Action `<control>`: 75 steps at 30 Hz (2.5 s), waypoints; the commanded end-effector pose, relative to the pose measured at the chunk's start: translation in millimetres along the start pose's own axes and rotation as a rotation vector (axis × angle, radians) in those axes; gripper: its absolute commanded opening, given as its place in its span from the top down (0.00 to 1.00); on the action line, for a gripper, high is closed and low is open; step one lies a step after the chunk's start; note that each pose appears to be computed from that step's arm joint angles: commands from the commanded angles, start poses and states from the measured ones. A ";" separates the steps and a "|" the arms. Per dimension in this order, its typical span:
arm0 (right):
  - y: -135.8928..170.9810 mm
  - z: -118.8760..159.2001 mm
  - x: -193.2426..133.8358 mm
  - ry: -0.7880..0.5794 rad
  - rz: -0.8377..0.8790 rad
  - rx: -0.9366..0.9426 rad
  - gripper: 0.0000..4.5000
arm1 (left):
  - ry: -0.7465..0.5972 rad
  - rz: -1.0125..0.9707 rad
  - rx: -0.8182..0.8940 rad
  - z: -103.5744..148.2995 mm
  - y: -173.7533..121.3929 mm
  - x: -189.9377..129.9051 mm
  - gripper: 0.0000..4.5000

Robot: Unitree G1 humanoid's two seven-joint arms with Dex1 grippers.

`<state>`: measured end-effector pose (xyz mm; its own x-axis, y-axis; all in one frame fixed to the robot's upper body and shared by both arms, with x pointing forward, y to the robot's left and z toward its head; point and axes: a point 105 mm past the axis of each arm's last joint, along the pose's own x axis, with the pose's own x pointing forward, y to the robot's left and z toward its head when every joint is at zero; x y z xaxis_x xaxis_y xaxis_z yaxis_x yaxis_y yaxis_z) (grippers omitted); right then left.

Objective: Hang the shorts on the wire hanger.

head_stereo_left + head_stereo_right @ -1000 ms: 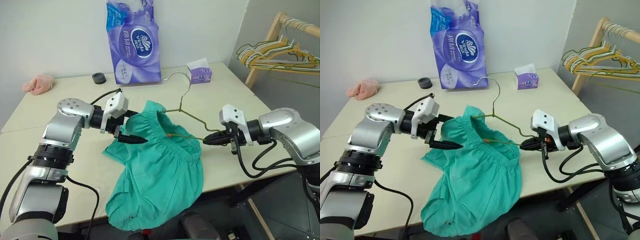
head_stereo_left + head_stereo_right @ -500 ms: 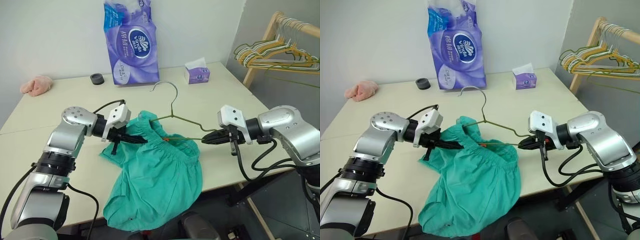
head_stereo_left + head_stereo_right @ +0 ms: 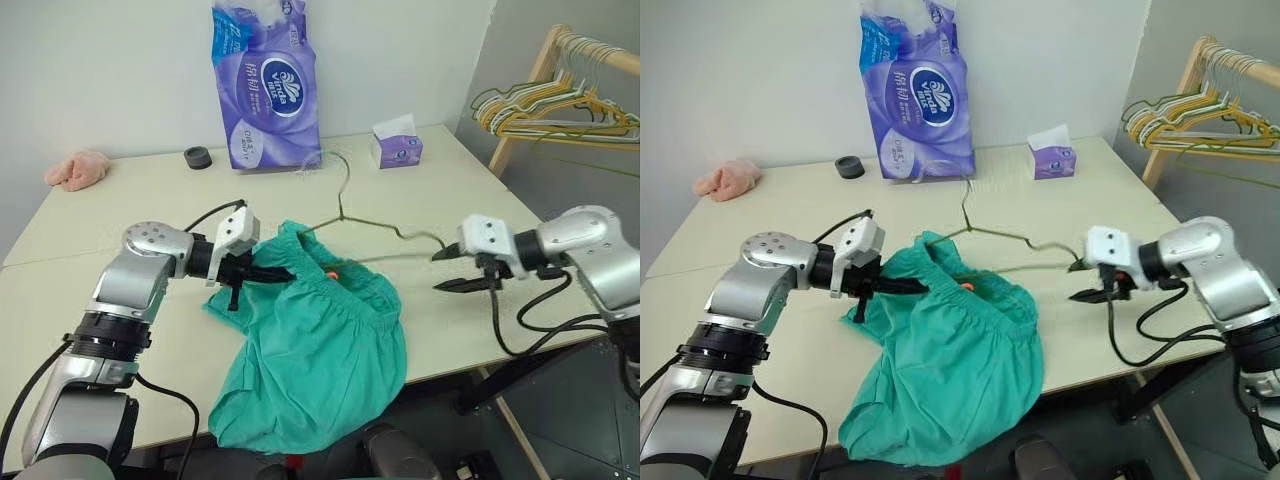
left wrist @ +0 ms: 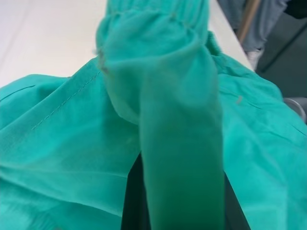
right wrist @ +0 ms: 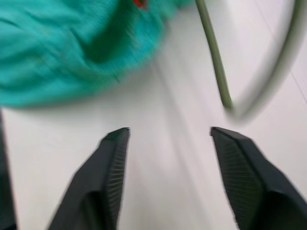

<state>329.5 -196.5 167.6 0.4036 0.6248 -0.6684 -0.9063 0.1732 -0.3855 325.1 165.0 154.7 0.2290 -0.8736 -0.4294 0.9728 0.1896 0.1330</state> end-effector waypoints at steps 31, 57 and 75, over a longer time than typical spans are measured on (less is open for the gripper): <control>104.1 41.9 111.5 -0.353 -0.094 0.686 0.21 | -0.066 0.126 0.026 15.3 12.8 -11.9 1.00; 8.6 10.8 39.5 -0.377 -0.126 0.597 0.99 | -0.112 0.083 -0.069 35.6 -25.5 -57.0 1.00; 14.2 19.0 24.5 -0.382 -0.056 0.560 0.99 | 0.160 0.154 0.021 -18.1 -17.1 -67.1 1.00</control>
<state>322.5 -150.9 143.5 0.4265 0.8334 -0.3516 -0.8643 0.4900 0.1132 287.8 214.6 160.2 0.3187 -0.7988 -0.5103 0.9479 0.2691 0.1707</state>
